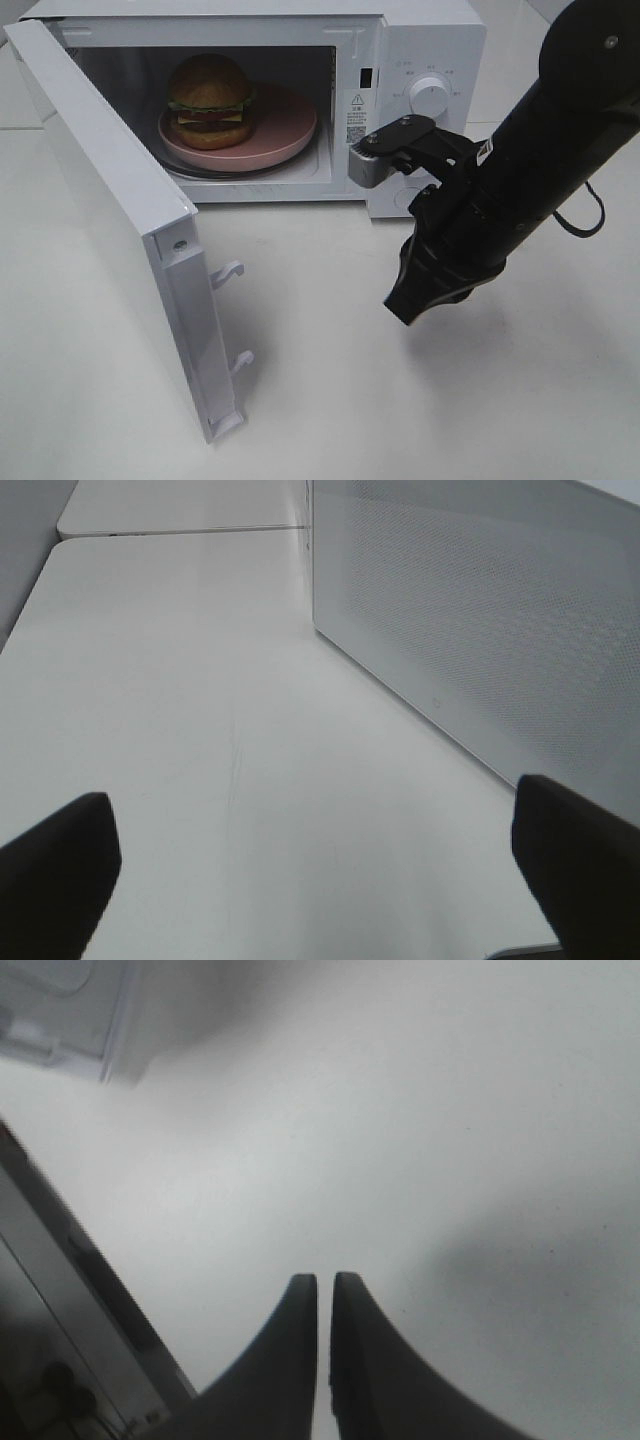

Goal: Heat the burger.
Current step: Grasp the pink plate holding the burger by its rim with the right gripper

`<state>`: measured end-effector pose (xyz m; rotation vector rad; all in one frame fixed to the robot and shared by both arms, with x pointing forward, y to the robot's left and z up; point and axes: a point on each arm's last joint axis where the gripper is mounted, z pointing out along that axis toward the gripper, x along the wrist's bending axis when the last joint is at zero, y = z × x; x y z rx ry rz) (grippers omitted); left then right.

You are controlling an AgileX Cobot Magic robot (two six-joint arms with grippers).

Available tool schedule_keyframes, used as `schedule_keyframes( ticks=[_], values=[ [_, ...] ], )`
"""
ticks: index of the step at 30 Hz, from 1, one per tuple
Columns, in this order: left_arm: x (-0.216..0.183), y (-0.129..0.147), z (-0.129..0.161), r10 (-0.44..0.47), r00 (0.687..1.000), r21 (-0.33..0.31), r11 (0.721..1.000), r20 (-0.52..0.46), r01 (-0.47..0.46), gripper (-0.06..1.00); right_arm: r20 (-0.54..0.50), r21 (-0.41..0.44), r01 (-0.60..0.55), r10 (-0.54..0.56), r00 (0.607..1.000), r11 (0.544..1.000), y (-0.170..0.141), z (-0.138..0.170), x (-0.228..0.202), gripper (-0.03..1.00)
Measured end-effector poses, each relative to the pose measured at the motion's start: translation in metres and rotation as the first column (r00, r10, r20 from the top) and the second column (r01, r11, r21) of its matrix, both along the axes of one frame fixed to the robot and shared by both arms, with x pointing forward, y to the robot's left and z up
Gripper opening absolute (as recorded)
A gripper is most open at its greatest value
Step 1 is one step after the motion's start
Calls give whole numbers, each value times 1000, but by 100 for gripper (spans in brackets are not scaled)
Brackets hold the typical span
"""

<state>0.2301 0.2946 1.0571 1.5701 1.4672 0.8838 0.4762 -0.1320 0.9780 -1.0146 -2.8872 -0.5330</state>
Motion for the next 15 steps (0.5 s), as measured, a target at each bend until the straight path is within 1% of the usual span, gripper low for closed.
schedule_keyframes(
  ticks=[1,2,3,4,5,6,7,8,9,10,12,13,14,15],
  values=[
    [0,0,0,0,1000,0,1000,0,0,99,12,-15,-120,121,993,993,0,3,-1,8],
    [0,0,0,0,1000,0,1000,0,0,99,12,-15,-120,121,993,993,0,3,-1,8],
    [0,0,0,0,1000,0,1000,0,0,99,28,-31,-228,229,973,973,0,4,-2,8],
    [0,0,0,0,1000,0,1000,0,0,99,36,-43,-287,288,957,957,-1,4,-3,9],
    [0,0,0,0,1000,0,1000,0,0,99,36,-43,-287,288,957,957,-1,4,-3,9],
    [0,0,0,0,1000,0,1000,0,0,99,44,-76,-406,410,911,910,-3,3,-5,9],
    [0,0,0,0,1000,0,1000,0,0,99,48,-96,-456,462,886,885,-4,3,-5,10],
    [0,0,0,0,1000,0,1000,0,0,99,48,-96,-456,462,886,885,-4,3,-5,10],
    [0,0,0,0,1000,0,1000,0,0,99,66,-136,-567,579,813,812,-7,2,-5,10],
    [0,0,0,0,1000,0,1000,0,0,99,66,-136,-567,579,813,812,-7,2,-5,10],
    [0,0,0,0,1000,0,1000,0,0,99,83,-208,-720,746,661,662,-10,1,-4,12],
    [0,0,0,0,1000,0,1000,0,0,99,83,-208,-720,746,661,662,-10,1,-4,12],
    [0,0,0,0,1000,0,1000,0,0,99,82,-224,-742,771,631,632,-11,1,-4,13],
    [0,0,0,0,1000,0,1000,0,0,99,82,-224,-742,771,631,632,-11,1,-4,13]
  ],
)
